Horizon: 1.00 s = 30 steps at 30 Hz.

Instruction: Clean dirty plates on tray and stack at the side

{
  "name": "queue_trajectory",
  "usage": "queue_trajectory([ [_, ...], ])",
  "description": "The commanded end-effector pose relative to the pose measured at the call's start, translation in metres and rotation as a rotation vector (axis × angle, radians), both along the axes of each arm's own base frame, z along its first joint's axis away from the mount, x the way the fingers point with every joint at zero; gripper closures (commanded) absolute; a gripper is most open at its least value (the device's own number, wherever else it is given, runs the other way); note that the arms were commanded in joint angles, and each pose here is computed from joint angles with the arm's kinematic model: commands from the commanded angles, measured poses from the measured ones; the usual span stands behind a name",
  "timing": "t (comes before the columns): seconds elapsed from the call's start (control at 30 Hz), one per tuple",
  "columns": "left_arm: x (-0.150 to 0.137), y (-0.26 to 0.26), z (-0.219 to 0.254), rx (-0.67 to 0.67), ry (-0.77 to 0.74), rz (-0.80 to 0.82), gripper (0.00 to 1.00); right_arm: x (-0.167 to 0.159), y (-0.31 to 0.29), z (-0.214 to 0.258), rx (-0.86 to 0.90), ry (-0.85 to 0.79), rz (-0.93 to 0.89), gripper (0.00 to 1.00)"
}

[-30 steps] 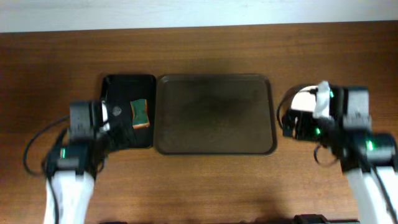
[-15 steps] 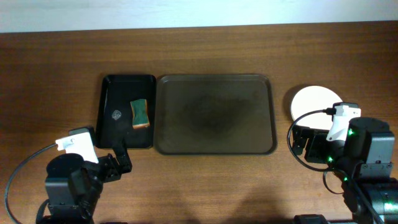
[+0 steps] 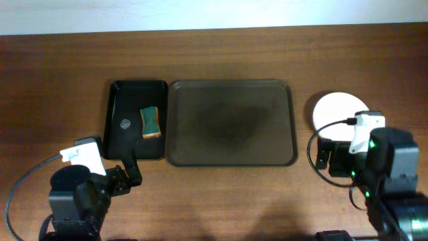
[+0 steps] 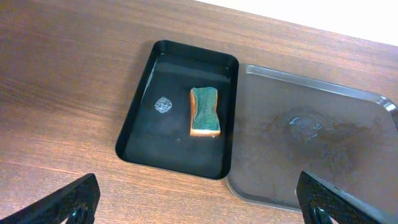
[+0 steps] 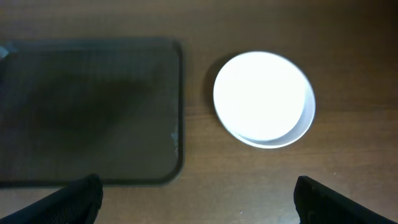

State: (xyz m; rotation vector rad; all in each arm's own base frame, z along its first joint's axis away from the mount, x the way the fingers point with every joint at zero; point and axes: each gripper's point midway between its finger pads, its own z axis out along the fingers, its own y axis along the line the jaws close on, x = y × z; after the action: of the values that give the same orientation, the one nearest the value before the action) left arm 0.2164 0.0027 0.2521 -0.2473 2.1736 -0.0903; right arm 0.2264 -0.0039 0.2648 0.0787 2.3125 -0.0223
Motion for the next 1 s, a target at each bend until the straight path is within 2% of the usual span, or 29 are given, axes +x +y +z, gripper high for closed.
queue_trajectory([
  [0.0,0.000,-0.002,-0.003,0.006,0.004,-0.017,0.00,-0.009,-0.003,0.016,-0.021,-0.137,-0.006,0.01],
  [0.27,0.000,-0.002,-0.003,0.006,0.004,-0.017,0.00,-0.015,0.010,0.022,0.032,-0.630,0.058,0.01],
  [0.43,0.000,-0.002,-0.003,0.006,0.004,-0.017,0.01,-0.013,0.014,0.013,0.043,-0.852,0.084,0.01],
  [0.57,0.000,-0.002,-0.003,0.006,0.004,-0.017,0.00,0.000,0.016,0.004,0.045,-0.951,0.096,0.01],
  [0.73,0.000,-0.002,-0.003,0.006,0.004,-0.017,0.00,0.011,0.012,-0.023,0.037,-1.009,0.071,0.01],
  [0.87,0.000,-0.002,-0.003,0.006,0.004,-0.017,0.01,0.017,0.013,-0.050,0.012,-0.908,0.080,0.01],
  [0.97,0.000,-0.002,-0.003,0.006,0.004,-0.017,0.00,0.020,0.014,-0.086,-0.002,-0.760,0.094,0.01],
])
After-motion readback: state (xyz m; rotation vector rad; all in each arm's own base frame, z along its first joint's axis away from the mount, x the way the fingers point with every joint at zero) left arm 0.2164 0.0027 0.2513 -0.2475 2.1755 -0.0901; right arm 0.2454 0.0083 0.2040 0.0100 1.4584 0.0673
